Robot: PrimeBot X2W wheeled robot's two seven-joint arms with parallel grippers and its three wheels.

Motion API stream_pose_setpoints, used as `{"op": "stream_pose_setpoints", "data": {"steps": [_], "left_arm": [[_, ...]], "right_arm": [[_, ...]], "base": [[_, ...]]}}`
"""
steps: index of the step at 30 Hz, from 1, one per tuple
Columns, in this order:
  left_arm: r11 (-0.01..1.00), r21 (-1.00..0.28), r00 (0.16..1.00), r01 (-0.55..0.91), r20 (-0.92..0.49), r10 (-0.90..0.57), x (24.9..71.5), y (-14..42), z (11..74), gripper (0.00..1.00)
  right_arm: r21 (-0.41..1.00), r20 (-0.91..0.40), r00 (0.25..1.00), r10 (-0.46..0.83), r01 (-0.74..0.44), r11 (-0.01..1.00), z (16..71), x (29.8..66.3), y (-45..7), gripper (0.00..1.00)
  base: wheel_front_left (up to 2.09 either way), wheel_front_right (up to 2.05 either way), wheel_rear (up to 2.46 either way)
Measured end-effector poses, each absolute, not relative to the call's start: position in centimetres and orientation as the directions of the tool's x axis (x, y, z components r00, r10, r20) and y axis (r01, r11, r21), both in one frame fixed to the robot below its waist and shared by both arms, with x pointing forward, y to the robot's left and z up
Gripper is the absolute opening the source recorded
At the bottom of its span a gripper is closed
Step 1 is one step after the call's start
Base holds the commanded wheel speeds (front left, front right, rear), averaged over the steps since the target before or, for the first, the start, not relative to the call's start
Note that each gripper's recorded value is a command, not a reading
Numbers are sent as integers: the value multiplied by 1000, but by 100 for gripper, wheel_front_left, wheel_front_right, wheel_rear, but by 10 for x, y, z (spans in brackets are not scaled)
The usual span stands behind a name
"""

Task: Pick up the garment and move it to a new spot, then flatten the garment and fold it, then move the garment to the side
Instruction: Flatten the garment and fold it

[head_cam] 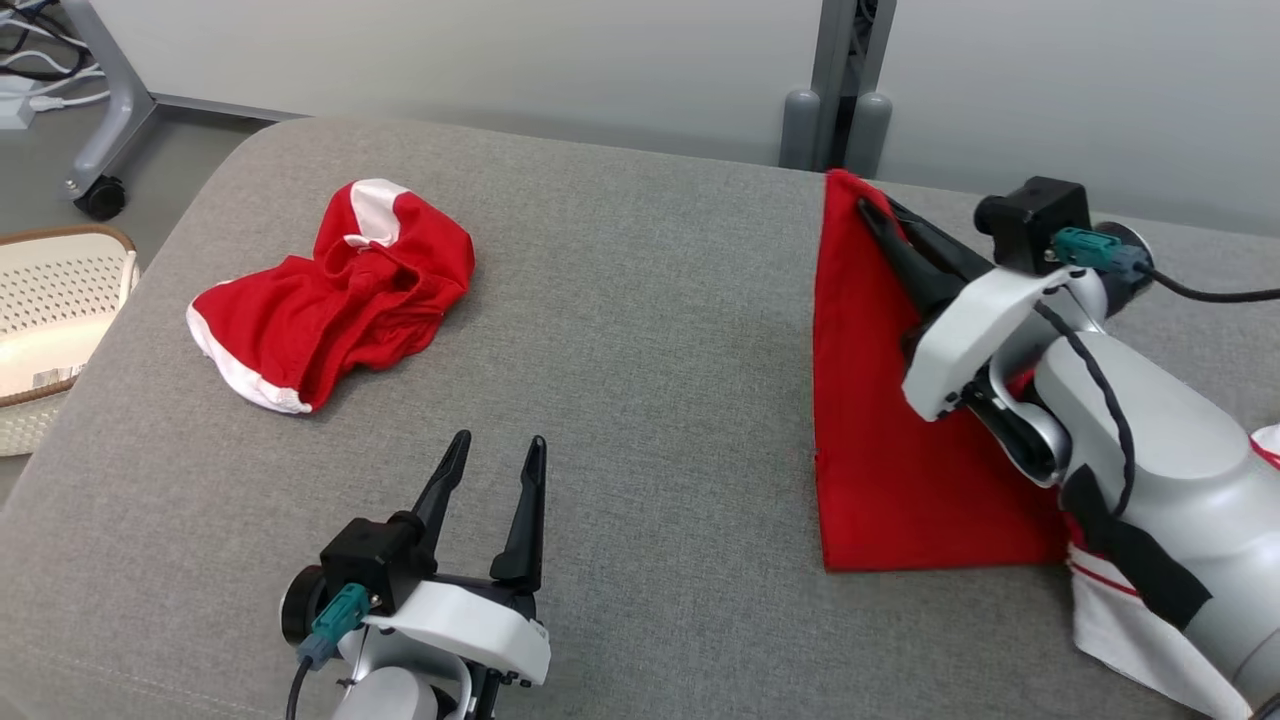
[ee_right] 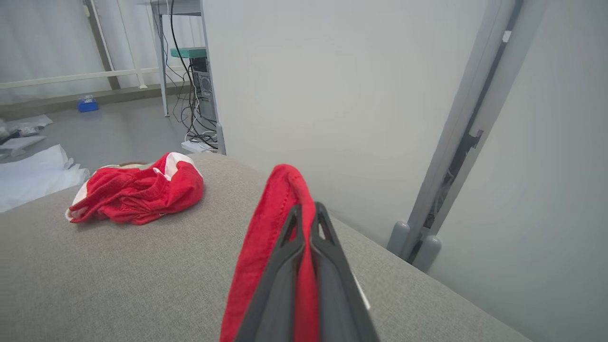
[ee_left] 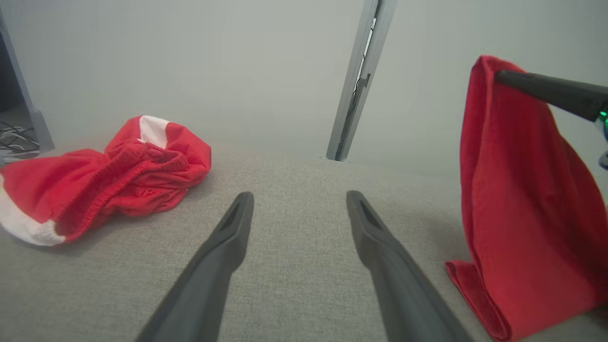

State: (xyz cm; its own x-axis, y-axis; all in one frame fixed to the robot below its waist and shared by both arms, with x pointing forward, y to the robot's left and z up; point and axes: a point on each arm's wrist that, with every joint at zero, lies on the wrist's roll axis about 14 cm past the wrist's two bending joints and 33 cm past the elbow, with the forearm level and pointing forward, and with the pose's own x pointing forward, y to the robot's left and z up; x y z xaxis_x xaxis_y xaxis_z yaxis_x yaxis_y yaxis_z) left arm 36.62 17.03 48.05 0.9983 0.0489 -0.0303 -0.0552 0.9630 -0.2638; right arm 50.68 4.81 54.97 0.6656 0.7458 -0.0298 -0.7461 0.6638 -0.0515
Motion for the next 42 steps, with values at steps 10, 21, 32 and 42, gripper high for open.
{"op": "stream_pose_setpoints", "data": {"steps": [10,21,32,42], "left_arm": [[961,-260,995,-95,-19,93,353,184,484,100],[964,-258,997,-72,-16,70,356,177,484,100],[964,-264,1000,23,0,-23,373,148,488,100],[957,-267,993,112,0,-117,393,117,486,100]], "right_arm": [[-24,-140,465,874,-884,467,501,426,112,0],[35,-263,363,894,-922,385,468,377,109,100],[-4,-177,633,754,-766,643,492,435,14,100],[132,-64,923,380,-370,920,491,450,-127,100]], "base": [[0,0,0],[0,0,0],[0,0,0],[0,0,0]]}}
